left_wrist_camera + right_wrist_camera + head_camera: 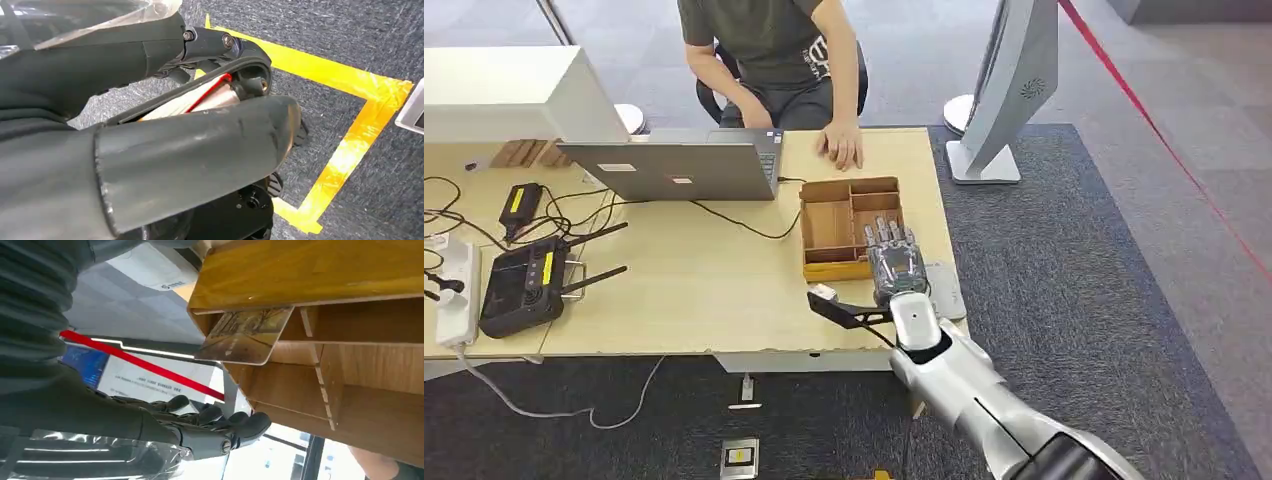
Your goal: Pass the card to the sensor for recognition and then transmit it.
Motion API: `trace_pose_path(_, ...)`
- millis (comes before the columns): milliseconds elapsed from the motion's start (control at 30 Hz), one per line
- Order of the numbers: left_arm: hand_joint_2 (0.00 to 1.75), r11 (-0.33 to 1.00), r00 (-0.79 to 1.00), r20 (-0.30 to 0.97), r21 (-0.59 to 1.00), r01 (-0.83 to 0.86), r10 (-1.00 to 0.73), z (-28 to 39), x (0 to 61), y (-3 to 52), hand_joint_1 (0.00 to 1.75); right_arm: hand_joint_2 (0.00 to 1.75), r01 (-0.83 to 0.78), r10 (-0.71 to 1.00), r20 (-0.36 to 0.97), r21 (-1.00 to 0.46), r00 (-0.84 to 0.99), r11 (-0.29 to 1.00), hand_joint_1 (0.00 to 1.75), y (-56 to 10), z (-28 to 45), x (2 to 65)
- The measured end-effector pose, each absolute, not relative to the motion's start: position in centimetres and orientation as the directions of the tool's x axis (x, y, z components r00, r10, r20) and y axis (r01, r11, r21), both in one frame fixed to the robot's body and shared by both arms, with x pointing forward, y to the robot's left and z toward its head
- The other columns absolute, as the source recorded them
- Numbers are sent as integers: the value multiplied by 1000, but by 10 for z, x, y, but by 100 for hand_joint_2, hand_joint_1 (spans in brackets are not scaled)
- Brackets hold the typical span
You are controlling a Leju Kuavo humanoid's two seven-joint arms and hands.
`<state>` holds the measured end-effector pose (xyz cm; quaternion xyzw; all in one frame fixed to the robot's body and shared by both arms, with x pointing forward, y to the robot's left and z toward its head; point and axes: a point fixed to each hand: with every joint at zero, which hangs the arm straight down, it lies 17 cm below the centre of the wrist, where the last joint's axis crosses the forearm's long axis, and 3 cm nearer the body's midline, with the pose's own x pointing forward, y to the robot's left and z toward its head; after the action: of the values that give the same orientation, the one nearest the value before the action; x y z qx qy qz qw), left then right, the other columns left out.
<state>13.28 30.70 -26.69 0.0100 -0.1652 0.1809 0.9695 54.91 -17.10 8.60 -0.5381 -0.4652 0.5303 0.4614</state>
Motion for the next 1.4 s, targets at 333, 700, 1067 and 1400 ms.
trace_pose_path(333, 0, 934, 880, 323, -38, -355, 347, -267, 132, 308, 0, 175, -5, 988, -154, -988, 17, -154, 0, -178, 80, 548)
trace_pose_path(700, 0, 939, 885, 323, -42, -341, 336, -267, 133, 306, 0, 175, -10, 987, -159, -987, 19, -159, 0, -182, 78, 548)
trace_pose_path(1067, 0, 941, 884, 327, -54, -335, 334, -266, 134, 304, 0, 175, -17, 987, -162, -987, 18, -161, 0, -183, 77, 548)
trace_pose_path(1400, 0, 942, 885, 327, -56, -331, 331, -266, 134, 303, 0, 175, -34, 985, -173, -984, 10, -173, 175, -181, 73, 547)
